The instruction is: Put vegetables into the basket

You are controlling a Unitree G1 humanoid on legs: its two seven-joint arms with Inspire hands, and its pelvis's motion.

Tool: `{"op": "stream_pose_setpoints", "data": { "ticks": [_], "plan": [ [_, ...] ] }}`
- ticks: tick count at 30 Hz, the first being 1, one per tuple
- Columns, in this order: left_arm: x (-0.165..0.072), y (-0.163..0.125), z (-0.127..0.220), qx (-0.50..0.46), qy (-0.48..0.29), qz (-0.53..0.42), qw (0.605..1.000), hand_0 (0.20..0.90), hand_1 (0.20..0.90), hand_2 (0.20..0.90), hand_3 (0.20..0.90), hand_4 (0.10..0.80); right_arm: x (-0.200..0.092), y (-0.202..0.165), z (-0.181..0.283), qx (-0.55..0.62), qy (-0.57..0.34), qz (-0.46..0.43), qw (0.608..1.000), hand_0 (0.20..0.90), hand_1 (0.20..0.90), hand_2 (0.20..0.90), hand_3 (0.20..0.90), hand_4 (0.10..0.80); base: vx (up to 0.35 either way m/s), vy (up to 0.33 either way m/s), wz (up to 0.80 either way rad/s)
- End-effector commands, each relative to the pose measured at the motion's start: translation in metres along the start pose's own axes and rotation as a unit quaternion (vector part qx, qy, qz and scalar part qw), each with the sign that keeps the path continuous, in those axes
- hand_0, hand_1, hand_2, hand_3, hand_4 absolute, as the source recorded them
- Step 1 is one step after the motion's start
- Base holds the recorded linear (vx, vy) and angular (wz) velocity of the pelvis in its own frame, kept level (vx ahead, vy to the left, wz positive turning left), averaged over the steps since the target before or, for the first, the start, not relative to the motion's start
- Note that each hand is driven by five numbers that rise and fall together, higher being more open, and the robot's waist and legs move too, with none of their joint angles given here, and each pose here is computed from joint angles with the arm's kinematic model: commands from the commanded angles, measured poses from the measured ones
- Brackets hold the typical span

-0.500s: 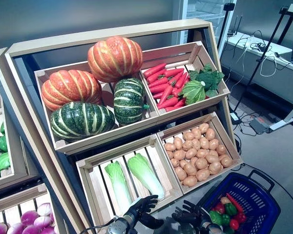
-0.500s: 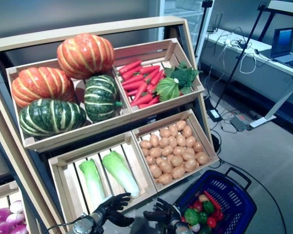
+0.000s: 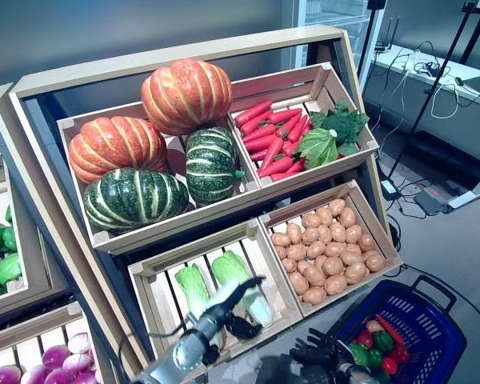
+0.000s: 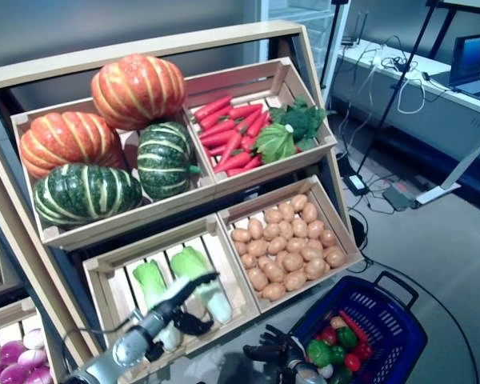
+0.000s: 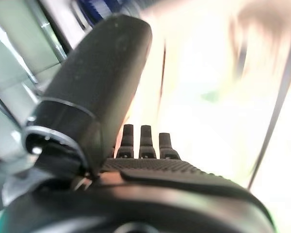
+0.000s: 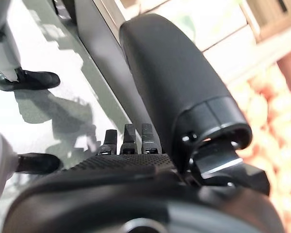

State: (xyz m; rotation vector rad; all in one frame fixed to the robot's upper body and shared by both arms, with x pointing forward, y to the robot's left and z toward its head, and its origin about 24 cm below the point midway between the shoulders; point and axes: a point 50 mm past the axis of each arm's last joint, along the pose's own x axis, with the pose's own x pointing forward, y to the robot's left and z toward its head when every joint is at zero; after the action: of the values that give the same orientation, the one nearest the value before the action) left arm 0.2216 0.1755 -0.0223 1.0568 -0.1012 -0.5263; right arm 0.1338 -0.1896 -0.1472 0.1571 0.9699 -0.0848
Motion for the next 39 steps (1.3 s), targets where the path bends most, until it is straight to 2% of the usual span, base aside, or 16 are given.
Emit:
{"op": "stream_pose_setpoints", "data": {
  "ticks": [1, 4, 7, 13, 25, 32, 39],
  "plan": [
    [0.018, 0.097, 0.002, 0.266, -0.1, 0.133, 0.949, 0.9, 0.9, 0.9, 0.9, 0.8, 0.003, -0.001, 0.031, 0.004, -0.055, 0.026, 0.998, 0.9, 0.9, 0.9, 0.9, 0.8, 0.033, 0.015, 0.0],
    [0.004, 0.126, -0.012, 0.374, -0.075, 0.131, 0.915, 0.9, 0.9, 0.9, 0.9, 0.8, -0.001, -0.01, 0.023, 0.001, -0.045, 0.021, 0.999, 0.9, 0.9, 0.9, 0.9, 0.8, 0.08, 0.02, 0.03],
    [-0.006, 0.137, -0.023, 0.444, -0.058, 0.128, 0.885, 0.9, 0.9, 0.9, 0.9, 0.8, -0.004, -0.018, 0.025, -0.015, -0.052, 0.023, 0.998, 0.9, 0.9, 0.9, 0.9, 0.8, 0.029, 0.041, 0.02],
    [0.0, 0.161, -0.034, 0.518, -0.059, 0.151, 0.84, 0.9, 0.9, 0.9, 0.9, 0.8, -0.005, -0.039, 0.08, -0.048, -0.109, 0.018, 0.993, 0.9, 0.9, 0.9, 0.9, 0.8, -0.193, 0.059, -0.01],
    [0.014, 0.232, -0.043, 0.521, 0.034, 0.203, 0.828, 0.9, 0.9, 0.9, 0.9, 0.8, -0.021, -0.065, 0.174, -0.055, -0.216, 0.007, 0.975, 0.9, 0.9, 0.9, 0.9, 0.8, -0.172, 0.038, -0.02],
    [0.019, 0.242, -0.042, 0.523, 0.042, 0.205, 0.826, 0.9, 0.9, 0.9, 0.9, 0.8, -0.03, -0.068, 0.209, -0.051, -0.256, 0.002, 0.965, 0.9, 0.9, 0.9, 0.9, 0.8, -0.082, 0.034, -0.02],
    [0.02, 0.253, -0.046, 0.516, 0.082, 0.184, 0.833, 0.9, 0.9, 0.9, 0.9, 0.8, -0.039, -0.067, 0.238, -0.041, -0.293, -0.008, 0.955, 0.9, 0.9, 0.9, 0.9, 0.8, -0.051, 0.025, 0.0]
  ]
}}
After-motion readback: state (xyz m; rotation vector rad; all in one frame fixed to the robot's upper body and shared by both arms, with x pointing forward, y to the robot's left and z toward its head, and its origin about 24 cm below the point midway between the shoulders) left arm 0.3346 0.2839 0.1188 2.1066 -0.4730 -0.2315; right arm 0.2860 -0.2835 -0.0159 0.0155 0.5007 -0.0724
